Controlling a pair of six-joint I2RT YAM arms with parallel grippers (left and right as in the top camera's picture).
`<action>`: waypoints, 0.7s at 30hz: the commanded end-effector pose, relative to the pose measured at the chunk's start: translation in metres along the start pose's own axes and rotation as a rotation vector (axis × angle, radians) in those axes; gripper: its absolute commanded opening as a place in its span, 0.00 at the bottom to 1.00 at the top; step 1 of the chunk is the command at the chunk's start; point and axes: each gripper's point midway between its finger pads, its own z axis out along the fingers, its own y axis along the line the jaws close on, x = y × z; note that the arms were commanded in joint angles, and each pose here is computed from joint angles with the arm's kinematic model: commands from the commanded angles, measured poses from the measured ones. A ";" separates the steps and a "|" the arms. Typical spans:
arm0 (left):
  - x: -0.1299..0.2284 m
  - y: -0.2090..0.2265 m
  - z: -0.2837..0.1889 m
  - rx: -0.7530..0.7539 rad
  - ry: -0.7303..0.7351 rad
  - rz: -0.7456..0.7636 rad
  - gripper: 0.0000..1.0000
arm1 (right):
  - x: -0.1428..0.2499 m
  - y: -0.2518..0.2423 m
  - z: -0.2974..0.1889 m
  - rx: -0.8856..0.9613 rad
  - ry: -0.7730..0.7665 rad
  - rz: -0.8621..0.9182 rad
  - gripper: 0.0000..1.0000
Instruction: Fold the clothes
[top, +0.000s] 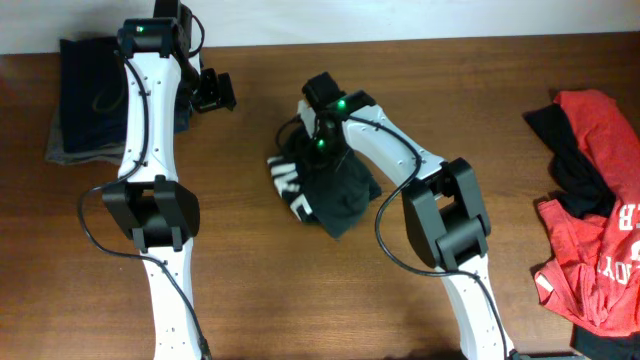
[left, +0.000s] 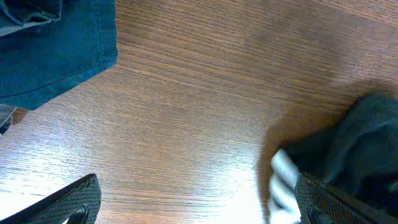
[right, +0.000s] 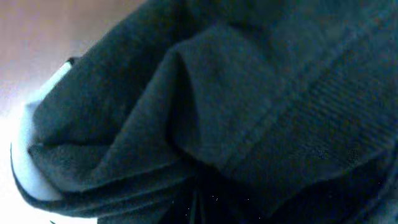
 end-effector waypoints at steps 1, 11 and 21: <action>0.003 0.001 0.004 -0.002 0.020 -0.012 0.99 | -0.013 -0.064 0.001 0.163 -0.062 0.183 0.04; 0.018 -0.033 0.013 0.144 0.096 0.057 0.99 | -0.029 -0.115 -0.021 0.168 -0.140 0.384 0.05; 0.022 -0.109 0.044 0.346 0.091 0.270 0.99 | -0.043 -0.046 -0.050 -0.182 -0.125 0.282 0.10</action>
